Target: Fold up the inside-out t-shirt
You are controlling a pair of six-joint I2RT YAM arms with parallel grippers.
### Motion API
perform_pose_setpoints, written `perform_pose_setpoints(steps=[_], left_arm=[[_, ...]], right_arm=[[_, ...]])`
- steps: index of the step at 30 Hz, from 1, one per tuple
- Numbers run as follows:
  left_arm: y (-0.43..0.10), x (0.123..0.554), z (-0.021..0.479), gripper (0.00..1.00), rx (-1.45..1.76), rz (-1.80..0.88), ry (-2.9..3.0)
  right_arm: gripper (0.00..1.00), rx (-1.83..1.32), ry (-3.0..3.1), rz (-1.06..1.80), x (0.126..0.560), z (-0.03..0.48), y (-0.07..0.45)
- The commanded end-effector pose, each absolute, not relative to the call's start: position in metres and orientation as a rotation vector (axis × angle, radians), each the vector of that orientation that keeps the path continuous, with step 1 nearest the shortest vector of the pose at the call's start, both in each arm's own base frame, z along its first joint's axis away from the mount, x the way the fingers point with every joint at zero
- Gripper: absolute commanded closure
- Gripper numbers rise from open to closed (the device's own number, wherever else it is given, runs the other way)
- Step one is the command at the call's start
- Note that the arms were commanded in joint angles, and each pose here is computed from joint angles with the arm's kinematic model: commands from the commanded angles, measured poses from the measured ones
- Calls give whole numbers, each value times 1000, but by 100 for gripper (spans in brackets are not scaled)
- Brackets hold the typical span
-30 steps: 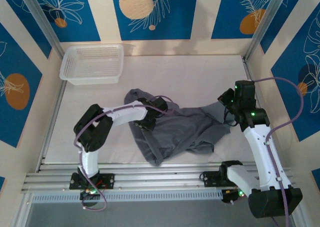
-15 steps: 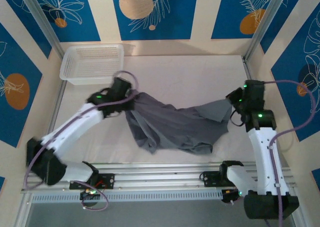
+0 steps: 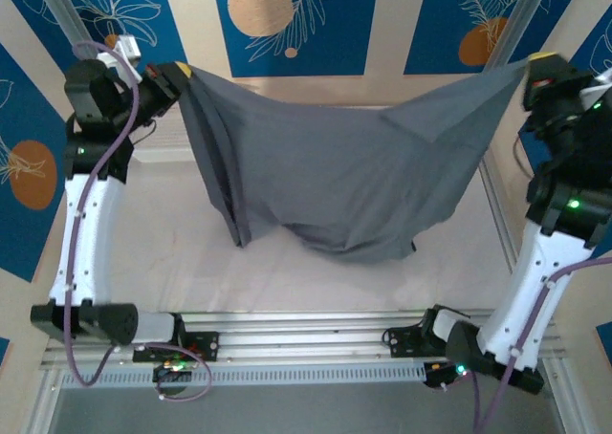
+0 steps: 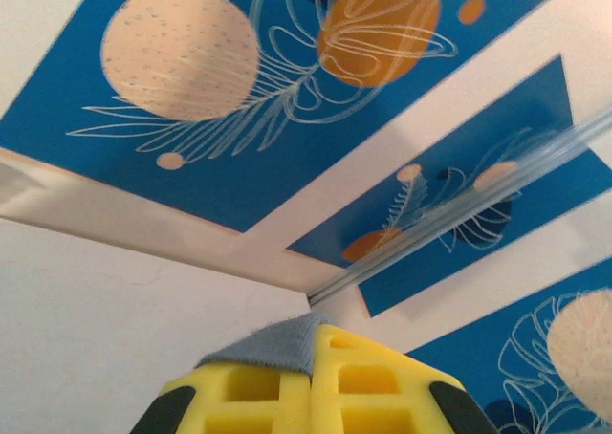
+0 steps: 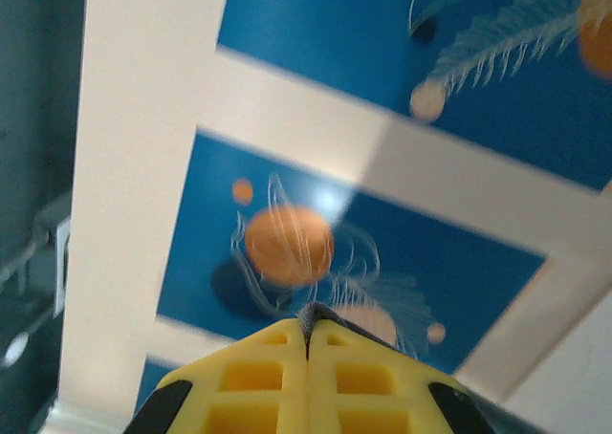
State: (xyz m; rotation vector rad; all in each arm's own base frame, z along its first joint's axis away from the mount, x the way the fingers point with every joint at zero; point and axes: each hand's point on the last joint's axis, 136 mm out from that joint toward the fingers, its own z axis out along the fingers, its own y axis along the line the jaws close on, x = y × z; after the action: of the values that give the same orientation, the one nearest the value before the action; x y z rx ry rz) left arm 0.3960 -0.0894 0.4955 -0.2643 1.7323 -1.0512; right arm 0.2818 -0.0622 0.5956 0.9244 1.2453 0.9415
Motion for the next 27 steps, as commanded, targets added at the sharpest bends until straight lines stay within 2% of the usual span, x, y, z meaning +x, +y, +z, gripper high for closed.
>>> perform_pose_setpoints(steps=[1, 4, 10, 16, 18, 21, 24, 27], left_arm=[[-89, 364, 546, 100, -156, -1053, 1663], [-81, 331, 579, 100, -96, -951, 1579], [-57, 285, 599, 100, -115, -761, 1475], [-81, 280, 600, 100, -24, -947, 1447], [-84, 289, 588, 100, -34, -991, 1483], [-85, 310, 548, 100, -86, -989, 1581], [-96, 330, 484, 100, -118, -945, 1724], [-132, 345, 397, 100, -99, -919, 1919]], right_arm=[[100, 884, 1047, 828, 230, 664, -73], [100, 744, 961, 779, 201, 714, -61], [100, 655, 820, 619, 144, 750, -51], [100, 617, 848, 620, 136, 748, -39], [100, 622, 888, 638, 148, 743, -40], [100, 671, 1047, 723, 190, 715, -43], [100, 691, 1323, 871, 249, 664, -34], [100, 637, 1619, 927, 304, 595, -12]])
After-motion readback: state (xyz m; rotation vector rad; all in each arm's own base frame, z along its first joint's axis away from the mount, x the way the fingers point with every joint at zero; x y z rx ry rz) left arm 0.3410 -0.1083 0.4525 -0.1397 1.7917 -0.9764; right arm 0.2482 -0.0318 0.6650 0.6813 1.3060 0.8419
